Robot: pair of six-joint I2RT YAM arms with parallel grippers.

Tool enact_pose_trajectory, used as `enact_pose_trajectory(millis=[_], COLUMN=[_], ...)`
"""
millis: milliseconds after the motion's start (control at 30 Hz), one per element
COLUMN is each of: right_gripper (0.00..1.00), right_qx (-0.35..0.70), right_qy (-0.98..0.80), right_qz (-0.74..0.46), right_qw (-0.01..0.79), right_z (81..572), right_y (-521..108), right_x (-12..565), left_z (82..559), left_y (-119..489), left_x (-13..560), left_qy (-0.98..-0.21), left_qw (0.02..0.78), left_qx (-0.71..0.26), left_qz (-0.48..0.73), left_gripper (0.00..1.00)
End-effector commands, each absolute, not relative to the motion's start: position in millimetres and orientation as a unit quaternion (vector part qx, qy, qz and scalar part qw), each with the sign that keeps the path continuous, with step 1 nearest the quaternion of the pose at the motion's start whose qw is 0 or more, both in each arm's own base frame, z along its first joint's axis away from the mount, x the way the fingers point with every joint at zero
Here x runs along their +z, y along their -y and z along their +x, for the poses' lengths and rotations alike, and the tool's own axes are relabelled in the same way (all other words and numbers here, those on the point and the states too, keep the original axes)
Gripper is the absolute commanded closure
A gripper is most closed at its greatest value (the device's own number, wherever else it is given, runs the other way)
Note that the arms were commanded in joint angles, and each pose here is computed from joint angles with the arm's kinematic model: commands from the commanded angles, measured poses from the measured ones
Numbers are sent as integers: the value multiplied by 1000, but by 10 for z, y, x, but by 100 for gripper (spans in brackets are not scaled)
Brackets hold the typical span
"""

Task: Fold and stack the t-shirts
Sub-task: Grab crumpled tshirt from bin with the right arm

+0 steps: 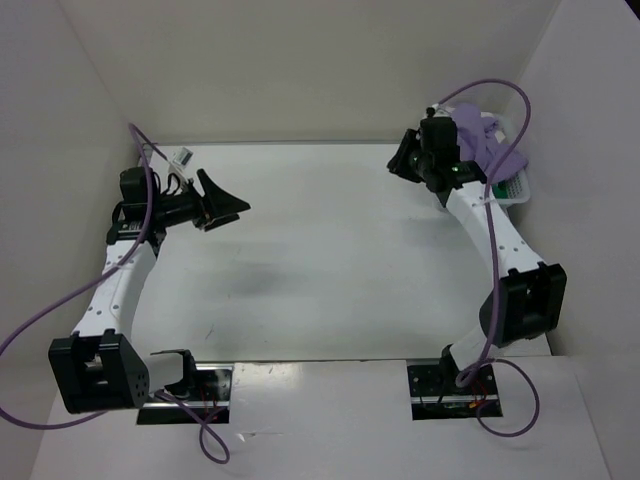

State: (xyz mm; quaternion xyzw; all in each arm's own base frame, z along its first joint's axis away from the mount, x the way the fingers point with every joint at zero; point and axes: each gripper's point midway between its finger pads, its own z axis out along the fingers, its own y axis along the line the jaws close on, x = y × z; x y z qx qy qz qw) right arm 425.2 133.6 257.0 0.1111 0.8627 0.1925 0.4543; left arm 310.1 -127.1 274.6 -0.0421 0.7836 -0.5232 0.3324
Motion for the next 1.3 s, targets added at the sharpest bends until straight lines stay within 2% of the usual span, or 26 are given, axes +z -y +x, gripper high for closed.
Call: enact_pose_trajectory(millis=[0, 67, 100, 167, 200, 233, 267, 300, 333, 400, 433, 467, 500, 533, 567, 667, 900, 933, 1033, 1067, 1133, 1233, 1267], right_gripper=[67, 77, 85, 92, 100, 100, 100, 100, 96, 82, 66, 60, 55, 44, 40, 32, 32, 35, 51, 65, 74, 97, 99], right_qx=[101, 85, 71, 48, 21, 11, 7, -4, -8, -20, -11, -8, -7, -7, -10, -39, -68, -69, -70, -66, -58, -50, -47], right_qy=[-840, -827, -830, -818, -819, -817, -814, -817, -813, -816, -815, -820, -823, -824, -826, -825, -835, -837, -839, -840, -834, -822, -815], right_qz=[187, 220, 232, 258, 274, 282, 282, 293, 294, 308, 301, 302, 303, 304, 299, 307, 300, 300, 300, 298, 300, 304, 304], right_qw=[500, 510, 503, 511, 503, 503, 508, 496, 502, 489, 496, 486, 481, 479, 477, 473, 457, 452, 449, 449, 459, 479, 491], right_z=[4739, 4904, 5008, 5157, 5264, 5322, 5390, 5486, 5548, 5666, 5753, 5784, 5832, 5945, 5988, 6105, 6314, 6320, 6376, 6375, 6409, 6434, 6406], right_y=[-694, -387, -279, 10, 150, 231, 301, 452, 526, 715, 734, 761, 800, 812, 821, 936, 1037, 1037, 1043, 1027, 1011, 1011, 1008], right_x=[2735, 2798, 2685, 2745, 2584, 2554, 2617, 2445, 2510, 2296, 2352, 2279, 2225, 2160, 2135, 2011, 1666, 1600, 1486, 1506, 1601, 1836, 2037], left_z=[3008, 2970, 2947, 2922, 2894, 2904, 2896, 2902, 2893, 2866, 2847, 2834, 2812, 2812, 2794, 2779, 2831, 2847, 2873, 2873, 2895, 2908, 2911], left_y=[1321, 1370, 1389, 1399, 1422, 1407, 1397, 1408, 1397, 1412, 1412, 1438, 1449, 1449, 1483, 1511, 1550, 1551, 1550, 1550, 1551, 1551, 1524], left_x=[2833, 2809, 2805, 2727, 2756, 2733, 2762, 2770, 2774, 2780, 2720, 2720, 2685, 2685, 2685, 2641, 2473, 2440, 2443, 2443, 2452, 2499, 2487], left_qy=[-779, -782, -784, -796, -797, -800, -799, -801, -803, -803, -807, -807, -808, -808, -808, -812, -824, -826, -826, -826, -826, -824, -826], left_qw=[356, 361, 362, 362, 363, 364, 372, 373, 376, 378, 370, 367, 361, 361, 358, 349, 326, 321, 323, 323, 323, 328, 326], left_qx=[-516, -508, -504, -485, -483, -476, -473, -468, -463, -460, -460, -462, -466, -466, -468, -468, -464, -463, -462, -462, -462, -462, -460], left_qz=[-14, -4, -2, -2, -1, -3, -3, -4, -8, -3, -8, -4, -4, -4, 1, 5, 5, 2, 5, 5, 5, 8, 2], left_gripper=[15, 28, 43, 61, 71, 85, 90, 94, 97, 95, 92, 76, 68, 62, 58, 54, 51, 51, 51, 51, 51, 51, 51])
